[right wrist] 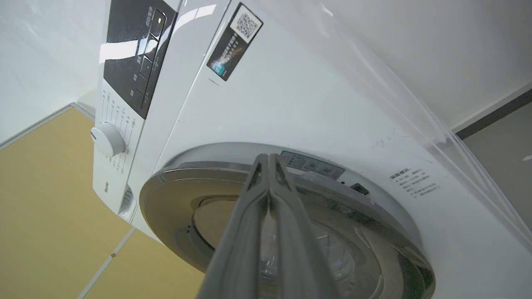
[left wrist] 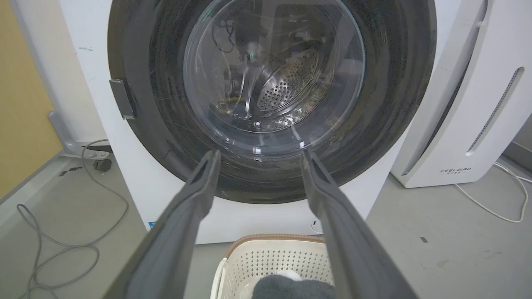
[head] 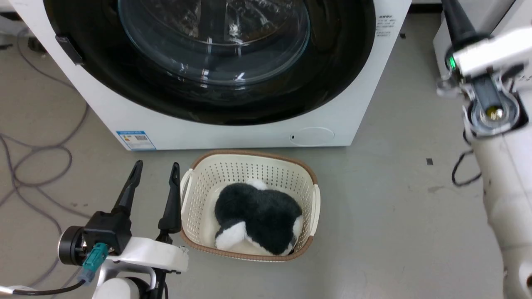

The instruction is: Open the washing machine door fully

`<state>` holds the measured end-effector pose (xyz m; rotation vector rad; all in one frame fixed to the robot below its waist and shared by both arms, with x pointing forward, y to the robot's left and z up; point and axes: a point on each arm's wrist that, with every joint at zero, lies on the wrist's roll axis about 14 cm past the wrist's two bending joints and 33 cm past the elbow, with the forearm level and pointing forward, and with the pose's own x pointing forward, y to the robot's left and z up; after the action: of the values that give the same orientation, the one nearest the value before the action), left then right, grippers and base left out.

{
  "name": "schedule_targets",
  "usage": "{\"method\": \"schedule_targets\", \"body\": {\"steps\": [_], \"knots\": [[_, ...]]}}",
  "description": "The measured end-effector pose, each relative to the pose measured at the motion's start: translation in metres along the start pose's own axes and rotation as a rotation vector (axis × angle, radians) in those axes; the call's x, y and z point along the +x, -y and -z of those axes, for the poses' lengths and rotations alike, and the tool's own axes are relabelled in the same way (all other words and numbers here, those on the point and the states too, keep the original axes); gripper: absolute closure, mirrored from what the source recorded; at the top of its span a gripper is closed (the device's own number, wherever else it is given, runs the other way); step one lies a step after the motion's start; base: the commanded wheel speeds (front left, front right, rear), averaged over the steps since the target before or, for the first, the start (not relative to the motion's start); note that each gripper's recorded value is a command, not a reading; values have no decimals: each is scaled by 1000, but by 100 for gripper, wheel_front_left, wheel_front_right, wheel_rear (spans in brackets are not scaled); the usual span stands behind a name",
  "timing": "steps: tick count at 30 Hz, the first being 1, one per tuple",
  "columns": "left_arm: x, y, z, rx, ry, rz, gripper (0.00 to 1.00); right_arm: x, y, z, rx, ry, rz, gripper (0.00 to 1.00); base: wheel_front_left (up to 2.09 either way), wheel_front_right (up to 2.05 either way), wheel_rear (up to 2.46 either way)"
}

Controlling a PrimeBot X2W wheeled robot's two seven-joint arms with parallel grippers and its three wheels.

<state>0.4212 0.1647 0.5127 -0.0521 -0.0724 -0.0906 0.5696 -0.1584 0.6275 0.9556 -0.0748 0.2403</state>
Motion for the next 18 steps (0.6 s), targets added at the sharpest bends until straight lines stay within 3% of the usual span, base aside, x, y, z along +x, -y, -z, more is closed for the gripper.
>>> {"method": "schedule_targets", "body": {"steps": [8, 18], "knots": [[9, -1, 6, -11, 0, 7, 0, 38, -9, 28, -71, -200, 8, 100, 0, 0, 0], [21, -4, 14, -19, 7, 10, 0, 73, -15, 48, -139, -354, 27, 100, 0, 0, 0]]}}
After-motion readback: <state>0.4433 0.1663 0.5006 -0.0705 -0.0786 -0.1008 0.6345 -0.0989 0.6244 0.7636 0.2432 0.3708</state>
